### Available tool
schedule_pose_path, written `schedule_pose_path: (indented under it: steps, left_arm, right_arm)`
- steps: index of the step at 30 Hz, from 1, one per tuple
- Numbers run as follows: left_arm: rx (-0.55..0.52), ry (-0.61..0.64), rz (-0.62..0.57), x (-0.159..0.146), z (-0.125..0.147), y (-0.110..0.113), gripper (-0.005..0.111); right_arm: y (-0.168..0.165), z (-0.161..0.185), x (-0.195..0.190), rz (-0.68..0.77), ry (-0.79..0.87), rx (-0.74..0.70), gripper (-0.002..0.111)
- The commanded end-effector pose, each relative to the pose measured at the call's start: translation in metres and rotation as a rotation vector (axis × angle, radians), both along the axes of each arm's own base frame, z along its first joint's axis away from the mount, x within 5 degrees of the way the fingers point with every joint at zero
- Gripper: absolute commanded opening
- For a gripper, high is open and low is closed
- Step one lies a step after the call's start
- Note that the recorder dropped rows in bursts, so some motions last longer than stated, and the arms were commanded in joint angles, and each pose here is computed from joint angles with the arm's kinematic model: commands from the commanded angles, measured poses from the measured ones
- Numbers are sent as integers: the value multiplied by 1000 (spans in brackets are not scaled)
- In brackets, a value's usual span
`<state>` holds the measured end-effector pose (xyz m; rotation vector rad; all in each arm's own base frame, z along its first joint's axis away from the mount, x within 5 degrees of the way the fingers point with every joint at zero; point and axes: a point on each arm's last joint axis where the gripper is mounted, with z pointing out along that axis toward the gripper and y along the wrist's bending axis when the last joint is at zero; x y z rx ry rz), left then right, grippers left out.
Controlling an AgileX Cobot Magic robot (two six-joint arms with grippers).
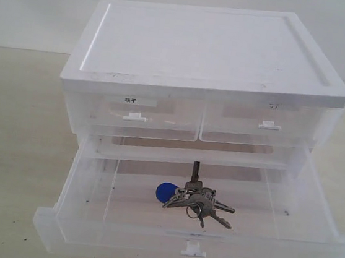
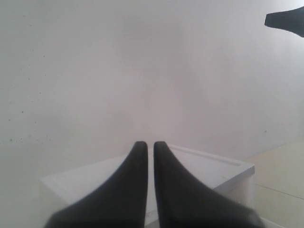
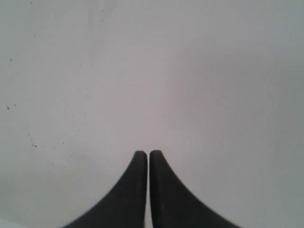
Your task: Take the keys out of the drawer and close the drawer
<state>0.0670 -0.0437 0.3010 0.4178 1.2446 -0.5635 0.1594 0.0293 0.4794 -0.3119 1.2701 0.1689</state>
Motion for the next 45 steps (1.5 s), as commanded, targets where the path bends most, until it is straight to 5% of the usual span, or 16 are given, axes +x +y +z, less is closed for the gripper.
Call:
schedule_pose_path:
  steps: [1,7,16,19,26,32,34,37,45]
  left_arm:
    - [-8,8,-19,-1,0,0,4]
    - [-7,8,-21,-1,-1,0,4]
    - [-7,8,-21,-1,-1,0,4]
    - [-7,8,-21,-1,-1,0,4]
    - [-2,9,-33,-2,-1,-1,4]
    - [4,10,-48,-3,-1,-2,4]
    - [4,10,-48,-3,-1,-2,4]
    - [2,15,-48,-3,-1,-2,4]
    - [-1,28,-49,-2,-2,-2,4]
  right_arm:
    - [-3,10,-4,-33,-25,7,0]
    - [5,9,-7,-60,-148,-417,0]
    - [-2,10,-5,-123,-129,-355,0]
    - [8,7,-8,17,-99,-312,0]
    - [30,-14,10,429,343,227,0]
    - [49,-30,3,710,481,107,0]
    - [56,-30,-5,766,288,-161,0]
    - [56,-24,-9,662,41,-389,0]
    - [15,3,7,24,-62,-262,0]
